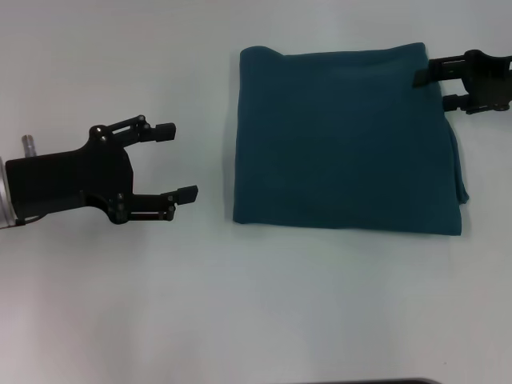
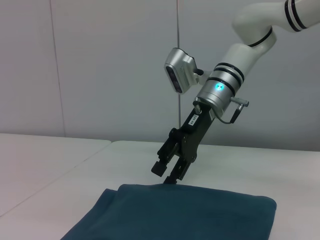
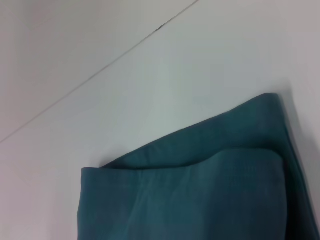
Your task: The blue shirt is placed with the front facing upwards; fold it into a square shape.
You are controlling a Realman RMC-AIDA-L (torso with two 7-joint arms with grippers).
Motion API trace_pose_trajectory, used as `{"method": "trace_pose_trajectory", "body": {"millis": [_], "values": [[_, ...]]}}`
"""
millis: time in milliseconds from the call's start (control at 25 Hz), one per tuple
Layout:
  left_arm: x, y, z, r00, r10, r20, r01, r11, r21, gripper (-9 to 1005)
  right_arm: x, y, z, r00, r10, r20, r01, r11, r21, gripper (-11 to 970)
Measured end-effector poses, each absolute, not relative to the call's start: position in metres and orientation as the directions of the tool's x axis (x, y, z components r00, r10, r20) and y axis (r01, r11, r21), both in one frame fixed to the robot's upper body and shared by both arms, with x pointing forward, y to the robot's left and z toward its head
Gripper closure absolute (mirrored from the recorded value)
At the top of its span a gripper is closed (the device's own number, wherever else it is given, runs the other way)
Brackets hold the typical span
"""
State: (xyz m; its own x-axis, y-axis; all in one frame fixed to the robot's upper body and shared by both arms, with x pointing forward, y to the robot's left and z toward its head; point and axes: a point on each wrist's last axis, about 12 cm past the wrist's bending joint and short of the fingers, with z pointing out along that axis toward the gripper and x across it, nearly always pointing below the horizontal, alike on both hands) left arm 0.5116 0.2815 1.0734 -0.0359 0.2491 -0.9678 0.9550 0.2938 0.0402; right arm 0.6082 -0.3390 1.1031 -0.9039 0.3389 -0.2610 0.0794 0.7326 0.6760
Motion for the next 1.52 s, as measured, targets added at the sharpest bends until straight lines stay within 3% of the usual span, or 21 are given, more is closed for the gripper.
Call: {"method": "trace_pose_trajectory", "body": {"millis": [920,1360,1520], "values": [[0.5103,0.2836,1.0727,-0.040,0.250,-0.967,0.953,0.300,0.038,92,0.6114,-0.3316,1.0983,-0.903,0.334,-0.271,0.081,0.751,0.656,472],[0.5100,0.2844,1.0726,-0.041,0.250,-0.967,0.952,0.302,0.038,93,0.6113,-0.3313,1.0978,-0.905,0.325,-0.275,0.075,0.757,0.649,883],[0.5104,0.2854,1.0730,-0.041,0.247,-0.968,0.950,0.309,0.039,93,0.6126,-0.3318,1.0988,-0.903,0.320,-0.286,0.068,0.765,0.641,898]]}}
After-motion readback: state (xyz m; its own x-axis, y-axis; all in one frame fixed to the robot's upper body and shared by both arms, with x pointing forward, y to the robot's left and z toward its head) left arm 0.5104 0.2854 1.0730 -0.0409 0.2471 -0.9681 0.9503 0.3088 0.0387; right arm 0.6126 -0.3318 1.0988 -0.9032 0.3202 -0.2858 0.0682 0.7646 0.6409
